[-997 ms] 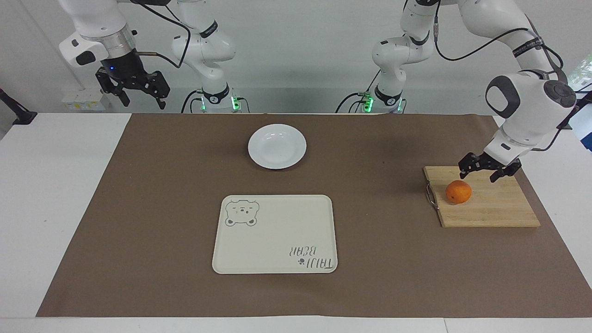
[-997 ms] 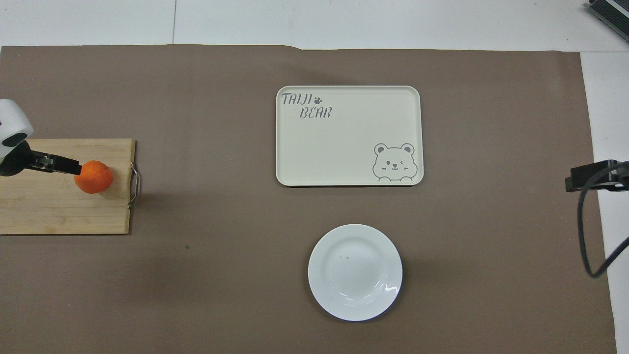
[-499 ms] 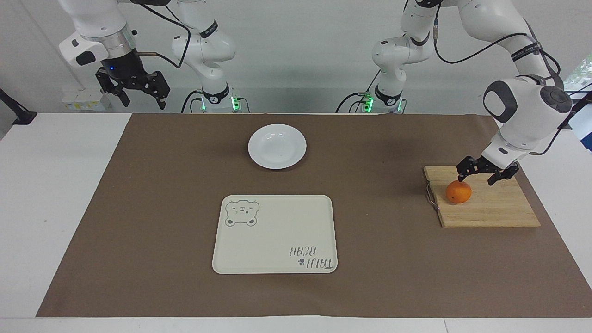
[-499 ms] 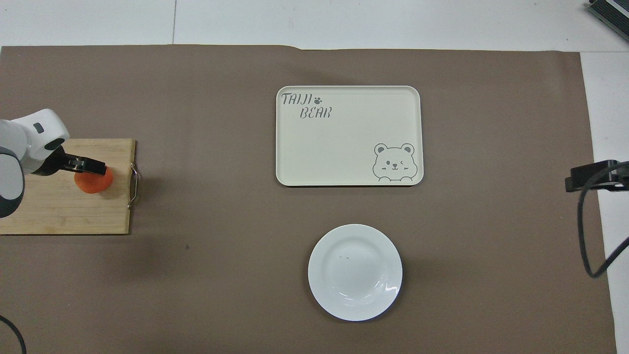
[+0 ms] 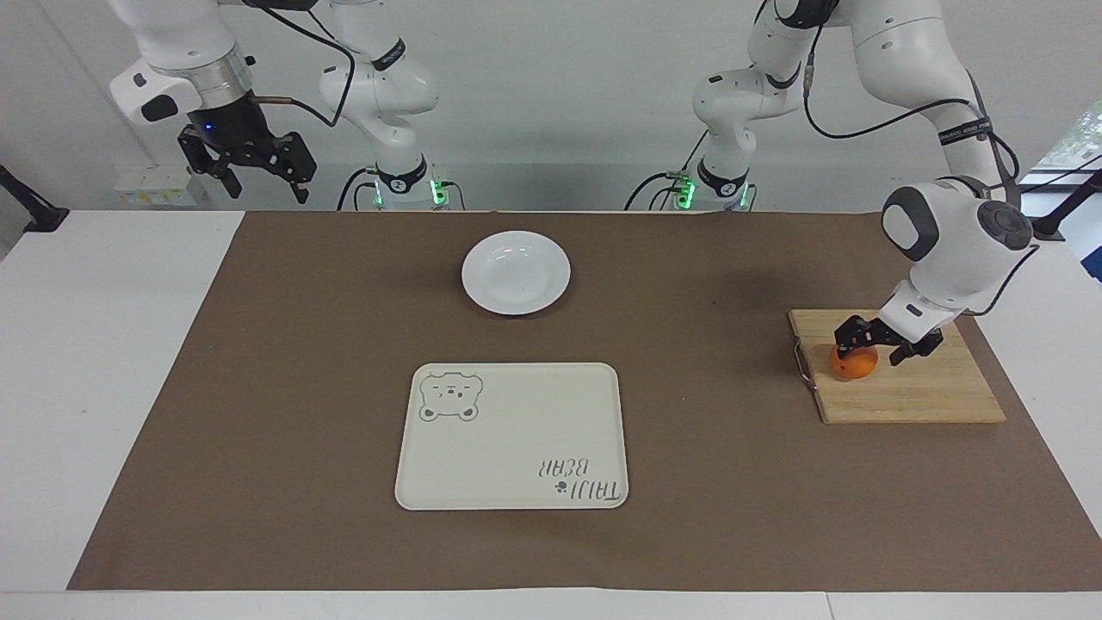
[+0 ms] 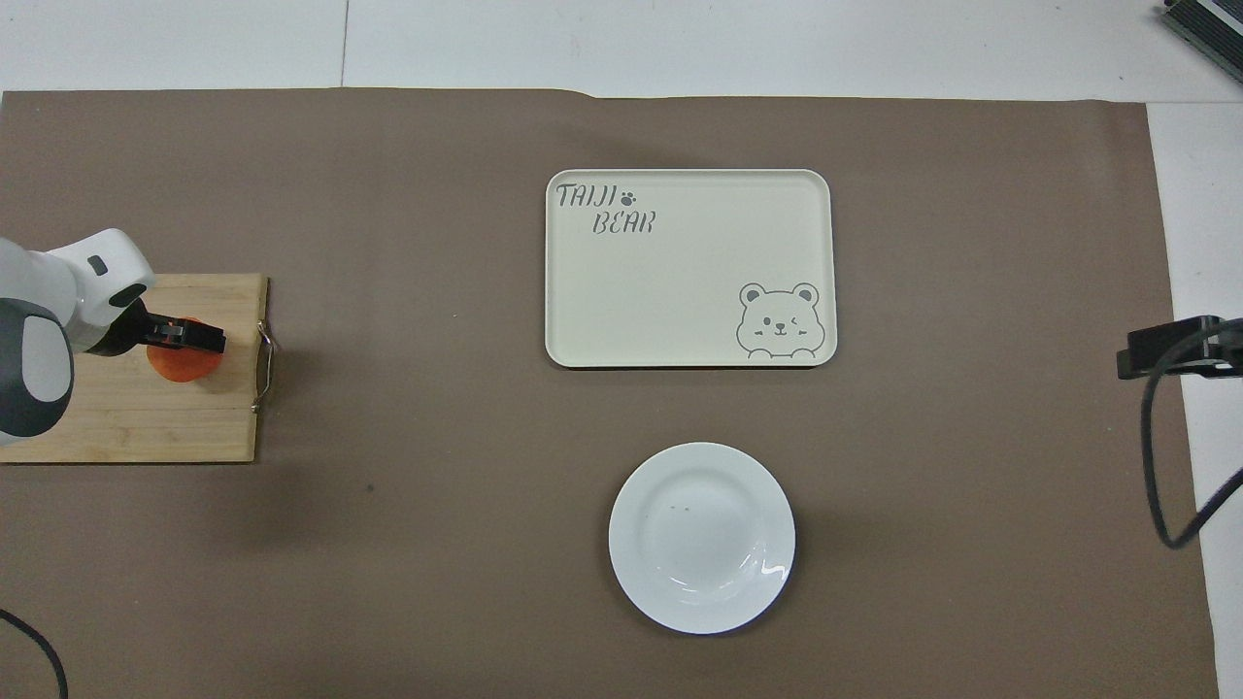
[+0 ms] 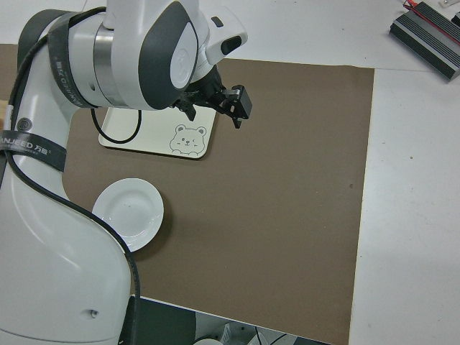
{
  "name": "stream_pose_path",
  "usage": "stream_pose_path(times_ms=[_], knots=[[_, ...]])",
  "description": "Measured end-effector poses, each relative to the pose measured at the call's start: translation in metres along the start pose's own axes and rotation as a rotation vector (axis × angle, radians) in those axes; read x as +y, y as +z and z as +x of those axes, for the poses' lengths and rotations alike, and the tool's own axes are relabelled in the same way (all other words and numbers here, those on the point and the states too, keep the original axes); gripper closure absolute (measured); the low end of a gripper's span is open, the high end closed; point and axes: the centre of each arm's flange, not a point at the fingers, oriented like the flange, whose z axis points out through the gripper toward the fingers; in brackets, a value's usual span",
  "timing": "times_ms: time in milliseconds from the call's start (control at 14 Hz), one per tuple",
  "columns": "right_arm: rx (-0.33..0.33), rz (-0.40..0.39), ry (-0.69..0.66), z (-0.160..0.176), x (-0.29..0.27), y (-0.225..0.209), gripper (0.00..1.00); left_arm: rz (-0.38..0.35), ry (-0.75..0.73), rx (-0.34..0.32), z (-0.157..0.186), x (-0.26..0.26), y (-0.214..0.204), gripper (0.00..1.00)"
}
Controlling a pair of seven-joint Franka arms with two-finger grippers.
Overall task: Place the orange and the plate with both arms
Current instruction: 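Lower the left gripper onto the orange and close it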
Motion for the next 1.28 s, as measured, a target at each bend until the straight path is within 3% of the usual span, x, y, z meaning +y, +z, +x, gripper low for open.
stream_pose_path(times_ms=[641, 855, 1282], knots=[[0.0, 0.0, 0.0, 0.0, 0.0, 0.0, 0.0, -0.001, -0.003, 0.0, -0.0005, -0.0004, 0.0007, 0.0], [0.0, 0.0, 0.0, 0.0, 0.0, 0.0, 0.0, -0.002, -0.013, 0.003, -0.0002, 0.0002, -0.0007, 0.15], [0.0, 0.0, 0.0, 0.0, 0.0, 0.0, 0.0, -0.003, -0.015, 0.003, 0.0, 0.0003, -0.0013, 0.17]])
